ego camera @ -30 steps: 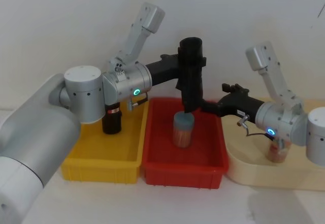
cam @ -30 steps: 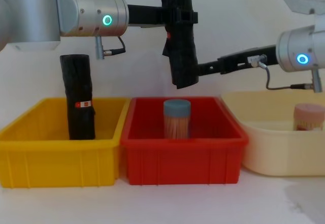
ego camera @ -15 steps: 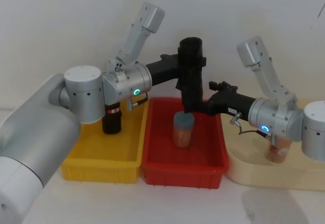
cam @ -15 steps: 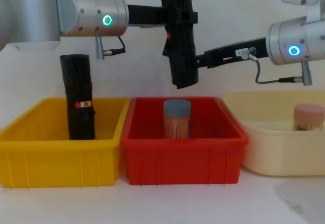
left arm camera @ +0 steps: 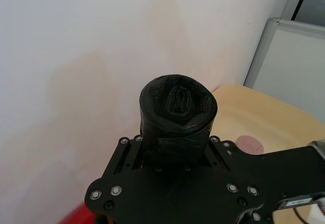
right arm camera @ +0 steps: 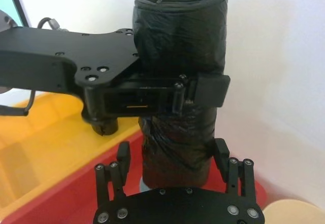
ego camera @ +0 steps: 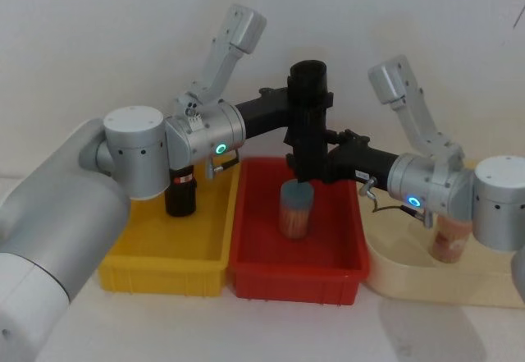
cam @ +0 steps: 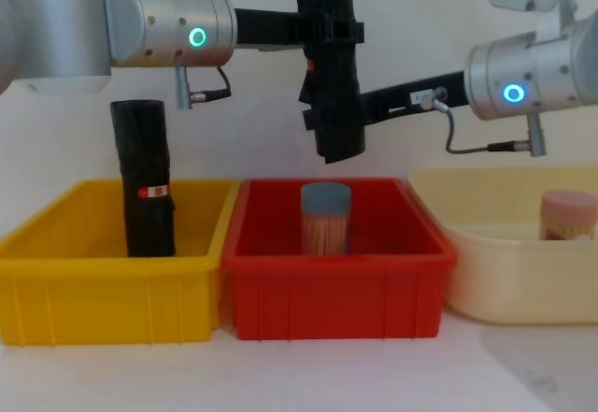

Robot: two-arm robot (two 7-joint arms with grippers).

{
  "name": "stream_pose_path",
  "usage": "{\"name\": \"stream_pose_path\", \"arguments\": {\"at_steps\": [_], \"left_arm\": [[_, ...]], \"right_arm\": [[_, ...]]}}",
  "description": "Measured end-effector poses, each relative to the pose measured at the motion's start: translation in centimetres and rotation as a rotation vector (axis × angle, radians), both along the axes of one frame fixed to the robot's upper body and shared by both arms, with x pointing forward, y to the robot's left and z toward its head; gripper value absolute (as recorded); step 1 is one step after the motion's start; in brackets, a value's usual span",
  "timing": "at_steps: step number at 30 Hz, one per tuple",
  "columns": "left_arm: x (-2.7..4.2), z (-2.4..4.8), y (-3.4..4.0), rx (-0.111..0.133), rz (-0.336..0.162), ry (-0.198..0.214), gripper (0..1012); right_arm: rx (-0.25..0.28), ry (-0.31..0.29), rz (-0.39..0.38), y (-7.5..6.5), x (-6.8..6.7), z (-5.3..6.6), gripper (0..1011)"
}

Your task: Pick up the garbage bag with the one hand and transfer it to the other hand.

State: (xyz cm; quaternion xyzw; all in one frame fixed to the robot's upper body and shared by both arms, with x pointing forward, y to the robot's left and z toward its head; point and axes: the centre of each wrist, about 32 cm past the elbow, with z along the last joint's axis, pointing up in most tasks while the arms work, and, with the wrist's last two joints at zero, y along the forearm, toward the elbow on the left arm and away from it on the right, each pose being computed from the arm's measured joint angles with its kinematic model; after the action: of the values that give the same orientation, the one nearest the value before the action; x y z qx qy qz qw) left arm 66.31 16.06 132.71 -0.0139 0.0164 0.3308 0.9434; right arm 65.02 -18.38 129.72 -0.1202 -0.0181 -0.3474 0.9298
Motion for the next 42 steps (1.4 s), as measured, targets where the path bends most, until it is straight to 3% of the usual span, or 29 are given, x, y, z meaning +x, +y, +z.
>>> {"name": "stream_pose_path", "arguments": {"at_steps": [12, 19, 21, 26, 30, 42], "left_arm": [[0.0, 0.0, 0.0, 0.0, 0.0, 0.0, 364], [0.0, 0.0, 0.0, 0.0, 0.0, 0.0, 364], [0.0, 0.0, 0.0, 0.0, 0.0, 0.0, 364], [0.0, 0.0, 0.01, 0.0, 0.0, 0.0, 365], [0.0, 0.0, 0.0, 0.0, 0.0, 0.0, 439], [0.0, 0.0, 0.0, 0.0, 0.0, 0.0, 820]], "right_arm": [[0.01, 0.005, 0.002, 1.0, 1.1, -0.3, 983], [0.013, 0.006, 0.0, 1.4, 1.4, -0.4, 841], [0.014, 0.006, 0.0, 1.5, 1.5, -0.4, 744], [0.015, 0.007, 0.0, 1.6, 1.6, -0.4, 608], [0.015, 0.008, 0.001, 1.6, 1.6, -0.5, 557], [0.012, -0.006, -0.045, 1.0, 1.1, -0.4, 557]]}}
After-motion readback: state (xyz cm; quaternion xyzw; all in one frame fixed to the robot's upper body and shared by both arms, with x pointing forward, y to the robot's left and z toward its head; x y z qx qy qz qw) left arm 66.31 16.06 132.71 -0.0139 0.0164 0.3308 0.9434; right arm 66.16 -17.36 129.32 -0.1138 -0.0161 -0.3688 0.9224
